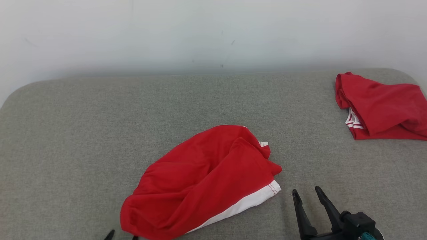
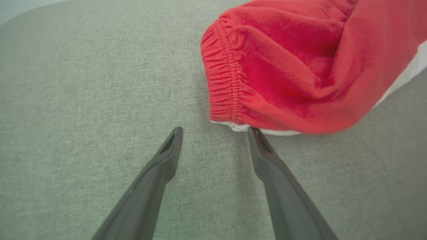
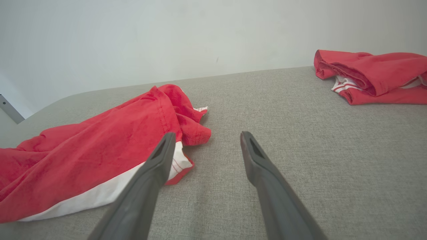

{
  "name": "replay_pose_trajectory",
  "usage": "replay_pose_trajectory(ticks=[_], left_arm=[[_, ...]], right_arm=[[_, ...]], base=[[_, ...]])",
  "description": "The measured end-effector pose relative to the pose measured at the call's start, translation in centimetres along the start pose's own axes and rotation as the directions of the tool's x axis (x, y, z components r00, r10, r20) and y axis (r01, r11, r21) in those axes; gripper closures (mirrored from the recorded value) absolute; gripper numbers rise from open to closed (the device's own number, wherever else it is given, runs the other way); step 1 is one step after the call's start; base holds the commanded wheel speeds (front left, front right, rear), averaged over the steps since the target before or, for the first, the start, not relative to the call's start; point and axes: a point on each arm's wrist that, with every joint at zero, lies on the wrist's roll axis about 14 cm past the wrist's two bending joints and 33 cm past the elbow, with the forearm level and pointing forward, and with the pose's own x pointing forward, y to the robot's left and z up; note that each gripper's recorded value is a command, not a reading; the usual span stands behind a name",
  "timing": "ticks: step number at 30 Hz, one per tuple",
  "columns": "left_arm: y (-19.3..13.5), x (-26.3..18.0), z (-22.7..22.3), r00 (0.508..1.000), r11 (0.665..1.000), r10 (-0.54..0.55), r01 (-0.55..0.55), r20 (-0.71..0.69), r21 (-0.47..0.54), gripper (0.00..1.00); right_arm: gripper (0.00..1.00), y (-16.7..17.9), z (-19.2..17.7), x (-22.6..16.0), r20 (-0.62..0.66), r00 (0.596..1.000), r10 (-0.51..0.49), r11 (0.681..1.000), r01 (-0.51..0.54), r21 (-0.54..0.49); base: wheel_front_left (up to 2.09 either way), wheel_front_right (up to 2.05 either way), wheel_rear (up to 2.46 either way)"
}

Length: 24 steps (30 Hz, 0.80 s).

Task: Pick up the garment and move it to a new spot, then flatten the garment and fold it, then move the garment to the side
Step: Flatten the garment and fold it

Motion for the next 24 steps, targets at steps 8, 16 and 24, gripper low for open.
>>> replay_pose_trajectory(ticks=[8, 16, 24], left_arm=[[-0.4, 1.5, 2.1, 0.998, 0.999, -0.036, 0.034, 0.047, 0.033, 0.0], [-2.3, 3.4, 4.9, 0.988, 0.993, -0.108, 0.101, 0.109, 0.067, 0.0], [-2.0, 3.3, 3.2, 0.994, 0.995, -0.1, 0.098, 0.054, 0.03, 0.65]], right_arm=[[0.0, -0.4, -0.1, 0.2, -0.005, 1.0, -0.007, 1.0, 0.007, -0.006], [0.0, -0.3, -0.2, 0.4, -0.008, 1.0, -0.002, 1.0, 0.002, -0.006], [0.0, -0.4, 0.1, 0.5, 0.001, 1.0, -0.006, 1.0, 0.006, -0.008]], base=[[0.0, 0.0, 0.0], [0.0, 0.0, 0.0], [0.0, 0.0, 0.0]])
